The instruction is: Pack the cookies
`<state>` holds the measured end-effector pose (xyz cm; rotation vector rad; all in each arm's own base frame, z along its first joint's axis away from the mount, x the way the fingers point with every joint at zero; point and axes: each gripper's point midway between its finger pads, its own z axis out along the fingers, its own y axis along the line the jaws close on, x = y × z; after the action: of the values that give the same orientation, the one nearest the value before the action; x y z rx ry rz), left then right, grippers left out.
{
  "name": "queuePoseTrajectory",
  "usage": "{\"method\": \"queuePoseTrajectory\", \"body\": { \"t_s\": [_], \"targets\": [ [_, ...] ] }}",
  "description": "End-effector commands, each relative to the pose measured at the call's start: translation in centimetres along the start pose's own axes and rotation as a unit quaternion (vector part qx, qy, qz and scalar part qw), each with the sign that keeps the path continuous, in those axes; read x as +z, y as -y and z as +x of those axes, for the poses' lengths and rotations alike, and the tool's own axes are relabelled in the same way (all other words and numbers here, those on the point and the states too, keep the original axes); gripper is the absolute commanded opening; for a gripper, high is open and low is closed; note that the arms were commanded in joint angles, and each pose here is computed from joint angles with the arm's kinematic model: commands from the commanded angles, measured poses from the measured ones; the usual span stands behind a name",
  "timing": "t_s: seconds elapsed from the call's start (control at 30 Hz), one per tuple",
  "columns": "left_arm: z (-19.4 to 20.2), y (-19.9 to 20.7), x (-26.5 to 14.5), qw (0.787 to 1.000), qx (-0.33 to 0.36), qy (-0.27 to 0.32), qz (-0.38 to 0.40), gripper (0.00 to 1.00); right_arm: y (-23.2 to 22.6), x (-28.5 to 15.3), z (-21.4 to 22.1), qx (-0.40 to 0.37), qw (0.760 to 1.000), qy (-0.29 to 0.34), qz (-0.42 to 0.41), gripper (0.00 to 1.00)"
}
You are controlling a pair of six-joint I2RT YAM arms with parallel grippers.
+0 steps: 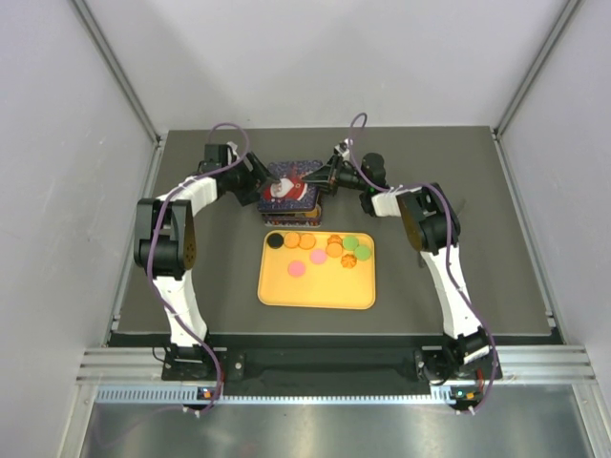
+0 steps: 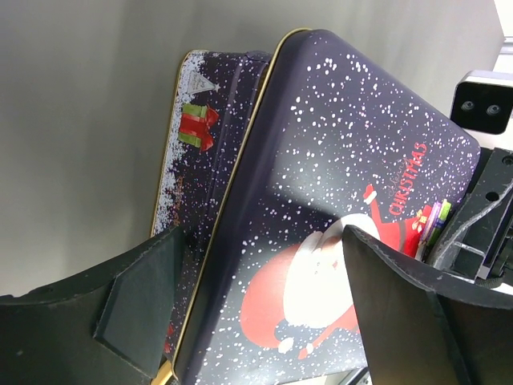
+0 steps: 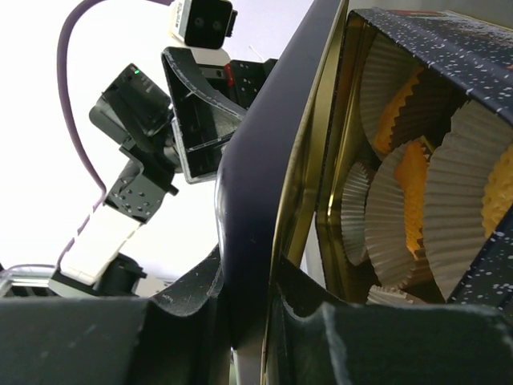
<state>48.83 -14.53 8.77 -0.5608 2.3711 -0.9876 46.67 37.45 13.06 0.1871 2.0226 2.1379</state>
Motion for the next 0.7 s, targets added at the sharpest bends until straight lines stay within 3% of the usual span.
{"method": "queuePoseTrajectory", "body": {
  "t_s": [0.0,0.67],
  "targets": [
    [-0.53,1.26,-0.4,1.0,0.022,0.007,0.01,0.85,-1.15,0.26,0.47,-0.047,0.999,-0.014,-0.01,0.15],
    [0.38,1.47,-0.44,1.0,0.03,-0.005,0.007,0.86,-0.91,0.15,0.67,-0.058,0.998,-0.019,0.018,0.24]
  ]
}}
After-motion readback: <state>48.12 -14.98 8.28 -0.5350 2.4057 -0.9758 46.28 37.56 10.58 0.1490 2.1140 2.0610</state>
